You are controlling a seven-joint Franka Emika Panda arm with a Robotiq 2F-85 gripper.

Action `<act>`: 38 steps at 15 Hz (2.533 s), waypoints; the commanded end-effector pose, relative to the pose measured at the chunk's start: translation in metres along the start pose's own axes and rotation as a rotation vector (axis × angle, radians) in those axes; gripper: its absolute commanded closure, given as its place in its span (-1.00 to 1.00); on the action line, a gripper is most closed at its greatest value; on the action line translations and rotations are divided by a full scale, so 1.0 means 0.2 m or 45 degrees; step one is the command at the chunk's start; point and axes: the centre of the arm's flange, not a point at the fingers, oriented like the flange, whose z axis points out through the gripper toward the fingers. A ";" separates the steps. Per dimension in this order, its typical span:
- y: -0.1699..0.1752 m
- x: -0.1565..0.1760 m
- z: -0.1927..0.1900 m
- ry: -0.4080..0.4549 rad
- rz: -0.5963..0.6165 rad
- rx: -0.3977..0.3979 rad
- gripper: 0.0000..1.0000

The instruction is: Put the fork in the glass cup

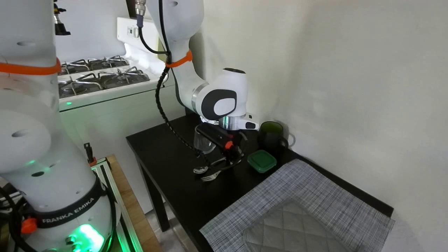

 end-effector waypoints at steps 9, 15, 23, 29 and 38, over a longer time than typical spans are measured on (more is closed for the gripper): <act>0.00 -0.06 -0.27 0.094 0.045 -0.020 0.95; -0.08 -0.17 -0.50 0.209 0.084 -0.018 0.95; -0.33 -0.30 -0.73 0.478 0.183 0.021 0.95; -0.45 -0.30 -0.83 0.684 0.221 0.058 0.95; -0.56 -0.32 -0.78 0.852 0.246 0.017 0.95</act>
